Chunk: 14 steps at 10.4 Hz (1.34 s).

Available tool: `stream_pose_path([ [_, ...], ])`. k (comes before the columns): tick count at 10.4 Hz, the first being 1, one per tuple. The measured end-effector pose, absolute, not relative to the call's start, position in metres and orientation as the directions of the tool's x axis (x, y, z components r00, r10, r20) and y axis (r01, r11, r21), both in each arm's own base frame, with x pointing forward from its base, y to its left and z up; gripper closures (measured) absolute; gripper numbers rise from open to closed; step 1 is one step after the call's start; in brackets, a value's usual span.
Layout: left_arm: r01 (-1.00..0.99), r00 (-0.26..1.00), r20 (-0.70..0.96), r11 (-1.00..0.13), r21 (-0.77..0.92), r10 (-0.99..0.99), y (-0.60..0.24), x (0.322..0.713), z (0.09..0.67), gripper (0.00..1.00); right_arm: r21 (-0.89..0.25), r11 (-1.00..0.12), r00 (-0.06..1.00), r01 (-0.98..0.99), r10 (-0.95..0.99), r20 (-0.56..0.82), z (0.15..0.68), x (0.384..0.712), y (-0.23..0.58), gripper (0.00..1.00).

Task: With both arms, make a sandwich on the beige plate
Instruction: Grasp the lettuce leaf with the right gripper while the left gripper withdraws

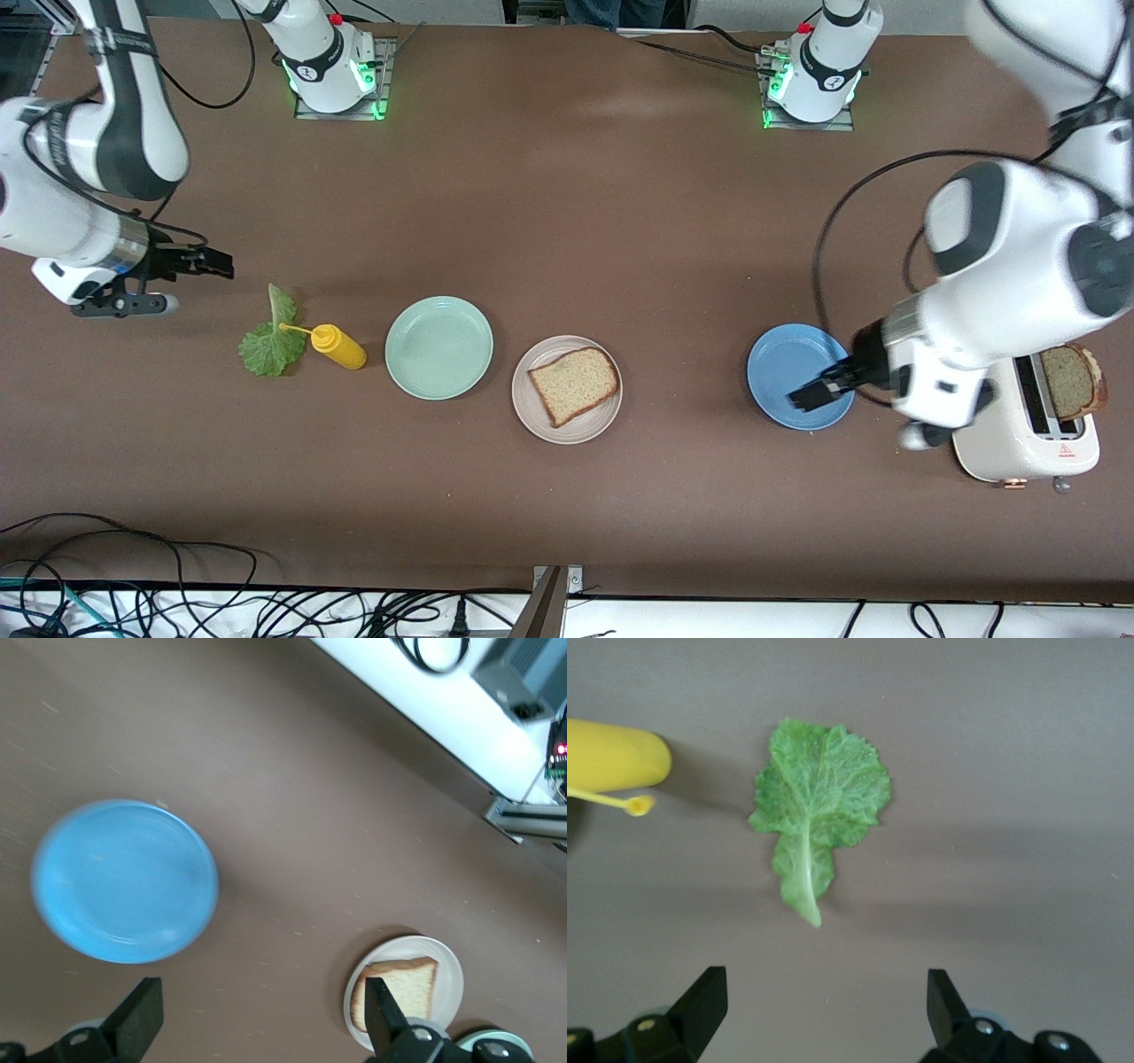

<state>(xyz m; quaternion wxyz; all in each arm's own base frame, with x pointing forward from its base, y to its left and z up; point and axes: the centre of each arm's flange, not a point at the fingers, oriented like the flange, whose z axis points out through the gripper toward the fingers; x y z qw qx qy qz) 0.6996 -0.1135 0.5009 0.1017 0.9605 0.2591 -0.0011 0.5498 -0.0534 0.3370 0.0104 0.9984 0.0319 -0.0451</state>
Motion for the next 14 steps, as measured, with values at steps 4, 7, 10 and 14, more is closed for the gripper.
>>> stream_pose_path([
  [4,0.312,0.949,0.045,-0.95,-0.022,0.311,-0.04,0.645,0.602,0.0,0.019,-0.999,0.997,0.045,0.044,-0.066,0.258,0.534,-0.052,0.0],
  [7,0.215,0.976,-0.019,-0.976,-0.021,0.216,0.0,0.634,0.598,0.0,0.014,-1.0,0.999,0.028,0.027,-0.04,0.221,0.539,-0.05,0.01],
  [10,0.178,0.98,-0.088,-0.984,-0.001,0.177,0.035,0.638,0.558,0.0,0.012,-0.999,0.998,0.039,0.039,-0.043,0.194,0.539,-0.038,0.24],
  [14,0.17,0.981,-0.098,-0.985,0.001,0.169,0.031,0.643,0.542,0.0,0.009,-0.999,0.998,0.044,0.043,-0.039,0.194,0.542,-0.034,0.83],
])
